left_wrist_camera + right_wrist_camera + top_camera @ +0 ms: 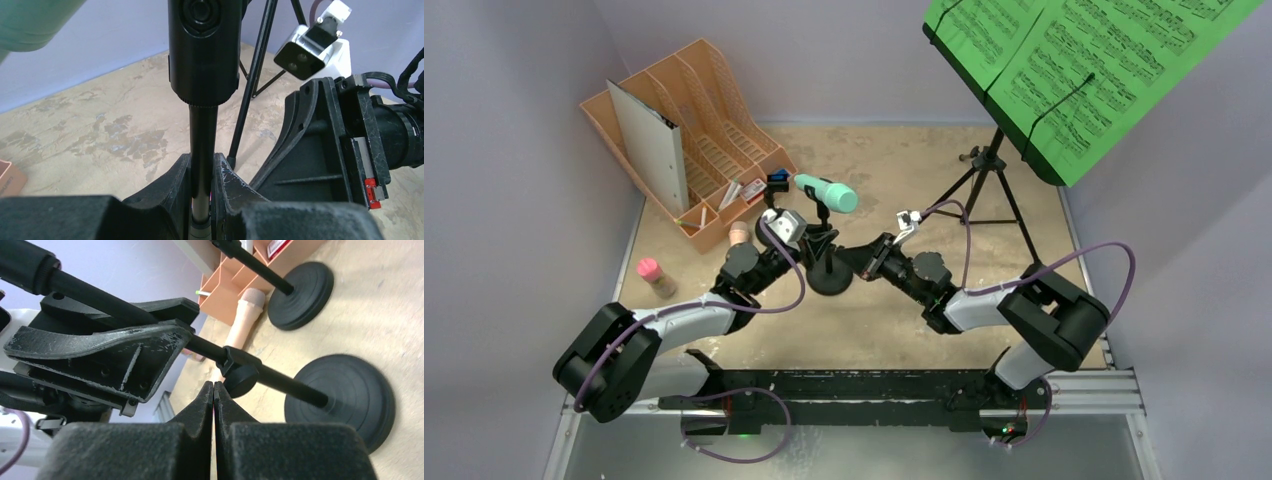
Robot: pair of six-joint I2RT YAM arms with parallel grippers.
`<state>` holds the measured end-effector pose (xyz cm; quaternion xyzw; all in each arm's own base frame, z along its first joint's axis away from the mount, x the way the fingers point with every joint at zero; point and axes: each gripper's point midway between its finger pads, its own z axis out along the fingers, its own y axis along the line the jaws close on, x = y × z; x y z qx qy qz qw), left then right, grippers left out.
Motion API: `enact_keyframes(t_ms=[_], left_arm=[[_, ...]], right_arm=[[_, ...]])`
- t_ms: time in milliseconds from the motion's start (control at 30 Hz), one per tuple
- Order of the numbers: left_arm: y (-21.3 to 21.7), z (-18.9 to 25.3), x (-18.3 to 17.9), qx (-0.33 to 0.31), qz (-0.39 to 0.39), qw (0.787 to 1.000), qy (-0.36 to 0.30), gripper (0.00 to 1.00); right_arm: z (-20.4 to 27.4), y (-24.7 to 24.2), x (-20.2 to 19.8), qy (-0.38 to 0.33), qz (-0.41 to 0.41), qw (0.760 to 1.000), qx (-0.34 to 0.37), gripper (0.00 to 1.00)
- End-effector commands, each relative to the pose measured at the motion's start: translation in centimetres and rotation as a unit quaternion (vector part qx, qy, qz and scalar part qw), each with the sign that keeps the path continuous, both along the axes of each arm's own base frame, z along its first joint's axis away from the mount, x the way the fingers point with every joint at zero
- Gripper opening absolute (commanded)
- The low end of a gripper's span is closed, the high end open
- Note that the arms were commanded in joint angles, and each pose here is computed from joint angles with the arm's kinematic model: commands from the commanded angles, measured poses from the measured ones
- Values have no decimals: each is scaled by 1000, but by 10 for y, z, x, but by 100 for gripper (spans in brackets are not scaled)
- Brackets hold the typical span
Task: Pack up the instrument practice props
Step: Unscrew the knob on the microphone stand.
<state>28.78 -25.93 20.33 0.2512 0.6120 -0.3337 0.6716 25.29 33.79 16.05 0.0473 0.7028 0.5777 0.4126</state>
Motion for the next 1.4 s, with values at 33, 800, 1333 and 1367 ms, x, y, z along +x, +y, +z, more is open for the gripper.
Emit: enact_keyframes(t_ms=[33,800,1333,1367], left_arm=[[-11,8,-13,-12,-39,999,1,0],[-12,9,-15,-11,-45,999,-1,0],[-11,9,-14,-11,-41,999,-2,0],[-11,9,-15,-10,-41,999,-1,0]], right_arm=[[35,-3,11,-123,-16,992,-25,0],[21,1,23,-19,-13,999,-30,45],[31,1,10,-70,17,997,-8,11],[33,1,10,-83,17,996,-10,8]])
